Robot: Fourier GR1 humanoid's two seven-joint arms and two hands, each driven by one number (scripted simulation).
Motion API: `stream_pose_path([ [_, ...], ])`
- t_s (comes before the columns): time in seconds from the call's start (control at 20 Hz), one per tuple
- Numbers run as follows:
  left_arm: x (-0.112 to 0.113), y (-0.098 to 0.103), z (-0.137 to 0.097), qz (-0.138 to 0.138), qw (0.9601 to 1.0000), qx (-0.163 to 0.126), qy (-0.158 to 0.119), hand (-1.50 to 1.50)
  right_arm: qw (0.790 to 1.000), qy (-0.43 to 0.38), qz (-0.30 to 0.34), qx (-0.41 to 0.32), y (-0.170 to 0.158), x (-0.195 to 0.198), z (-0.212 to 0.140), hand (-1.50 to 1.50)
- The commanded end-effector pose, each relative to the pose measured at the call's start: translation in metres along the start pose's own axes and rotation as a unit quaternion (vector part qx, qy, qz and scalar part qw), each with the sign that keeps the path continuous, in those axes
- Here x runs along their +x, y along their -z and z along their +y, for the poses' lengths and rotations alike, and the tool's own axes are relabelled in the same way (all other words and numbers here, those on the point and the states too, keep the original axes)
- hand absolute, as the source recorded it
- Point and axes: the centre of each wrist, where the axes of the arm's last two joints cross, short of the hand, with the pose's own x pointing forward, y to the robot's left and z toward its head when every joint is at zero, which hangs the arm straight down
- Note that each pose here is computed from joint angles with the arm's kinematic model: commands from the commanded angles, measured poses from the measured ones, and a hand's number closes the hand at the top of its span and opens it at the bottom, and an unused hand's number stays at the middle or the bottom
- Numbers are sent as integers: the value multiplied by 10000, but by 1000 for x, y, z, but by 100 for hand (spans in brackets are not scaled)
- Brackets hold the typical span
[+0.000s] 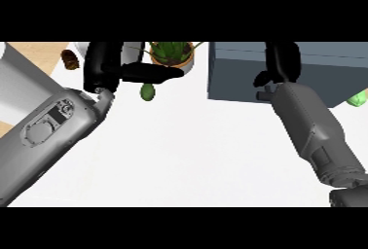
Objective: Pick up the can, place it into the drawer and close the drawer
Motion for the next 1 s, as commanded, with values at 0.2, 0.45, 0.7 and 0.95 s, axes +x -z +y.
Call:
stream_pose_path([
  [0.2,-5,-11,4,-120,9999,-7,-67,-150,9984,532,-181,-77,33,23,-23,-150],
  [0.45,-18,-15,11,-21,10000,-56,-46,-150,9852,1690,-15,-285,37,50,-25,-150],
  [0.7,-31,-18,22,51,10000,44,48,-150,9642,2617,43,-419,45,53,-33,-150],
  [0.95,-32,-20,35,94,9999,74,10,-150,9320,3591,247,-426,44,52,-33,-150],
])
